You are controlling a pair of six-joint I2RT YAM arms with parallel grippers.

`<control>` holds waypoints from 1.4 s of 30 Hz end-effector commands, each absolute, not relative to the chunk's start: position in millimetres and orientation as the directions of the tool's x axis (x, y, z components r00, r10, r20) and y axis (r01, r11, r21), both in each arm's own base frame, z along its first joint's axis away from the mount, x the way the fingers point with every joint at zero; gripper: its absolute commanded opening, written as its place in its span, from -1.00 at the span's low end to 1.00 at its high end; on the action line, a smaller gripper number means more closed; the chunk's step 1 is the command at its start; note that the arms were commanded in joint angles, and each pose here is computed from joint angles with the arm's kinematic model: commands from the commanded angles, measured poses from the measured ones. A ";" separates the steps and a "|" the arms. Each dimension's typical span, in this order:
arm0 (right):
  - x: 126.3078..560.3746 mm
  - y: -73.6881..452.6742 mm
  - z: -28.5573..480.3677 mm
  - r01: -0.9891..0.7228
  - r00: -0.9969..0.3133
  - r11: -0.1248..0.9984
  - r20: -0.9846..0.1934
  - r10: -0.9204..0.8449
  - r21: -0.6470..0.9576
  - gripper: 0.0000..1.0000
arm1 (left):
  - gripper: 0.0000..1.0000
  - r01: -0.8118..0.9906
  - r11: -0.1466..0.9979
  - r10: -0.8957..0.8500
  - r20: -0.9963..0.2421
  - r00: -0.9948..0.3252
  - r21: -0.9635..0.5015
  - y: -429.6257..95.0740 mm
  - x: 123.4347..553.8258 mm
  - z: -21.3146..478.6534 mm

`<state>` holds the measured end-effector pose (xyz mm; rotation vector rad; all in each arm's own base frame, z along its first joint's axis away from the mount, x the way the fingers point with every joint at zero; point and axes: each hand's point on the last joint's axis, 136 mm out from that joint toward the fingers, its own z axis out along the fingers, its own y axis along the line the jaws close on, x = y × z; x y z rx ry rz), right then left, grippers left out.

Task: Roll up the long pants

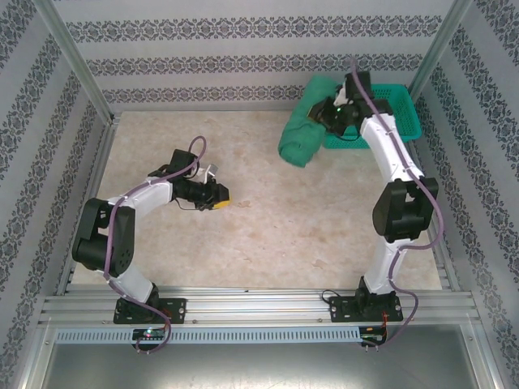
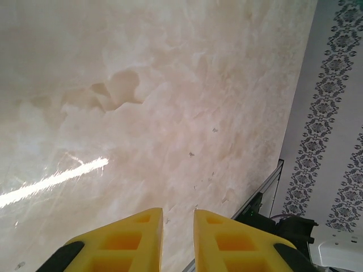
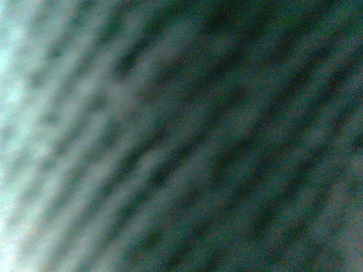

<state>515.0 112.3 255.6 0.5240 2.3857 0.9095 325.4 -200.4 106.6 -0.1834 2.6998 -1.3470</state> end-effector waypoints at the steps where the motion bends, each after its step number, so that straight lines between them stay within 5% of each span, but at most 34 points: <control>1: 550.5 91.6 308.5 0.088 -0.713 0.587 -0.361 0.601 0.805 -1.00 | -0.59 -0.018 0.570 -0.149 -0.081 -0.986 -0.821 -207.3 338.4 111.1; 9: 633.8 14.3 345.0 0.008 -0.511 0.507 -0.432 0.743 0.862 -1.00 | -0.65 -0.070 0.599 -0.140 -0.018 -0.990 -0.798 -213.7 348.1 79.2; 12: 657.0 -6.7 349.2 0.002 -0.404 0.601 -0.549 0.732 0.799 -1.00 | -0.65 -0.077 0.593 -0.146 -0.013 -0.989 -0.801 -218.4 350.6 73.8; 19: 704.4 -35.4 275.2 0.129 -0.323 0.549 -0.489 0.810 0.825 -1.00 | -0.67 -0.089 0.635 -0.133 0.005 -0.991 -0.768 -222.5 353.3 61.8; 32: 655.3 -106.7 145.8 0.478 -0.087 0.520 -0.551 0.830 0.708 -1.00 | -0.70 -0.098 0.641 -0.112 0.034 -0.993 -0.762 -224.6 352.7 45.2; 33: 652.1 -107.8 145.2 0.474 -0.078 0.529 -0.565 0.821 0.704 -0.92 | -0.69 -0.092 0.642 -0.106 0.030 -0.994 -0.761 -224.8 352.6 45.6; 36: 641.3 -106.7 143.2 0.510 -0.081 0.549 -0.599 0.797 0.662 0.94 | -0.67 -0.074 0.656 -0.110 0.002 -0.994 -0.751 -222.7 356.0 48.7; 42: 624.1 -80.7 201.9 0.519 -0.091 0.736 -0.828 0.553 0.435 0.95 | -0.58 0.043 0.732 -0.121 -0.192 -0.974 -0.680 -208.5 376.9 75.5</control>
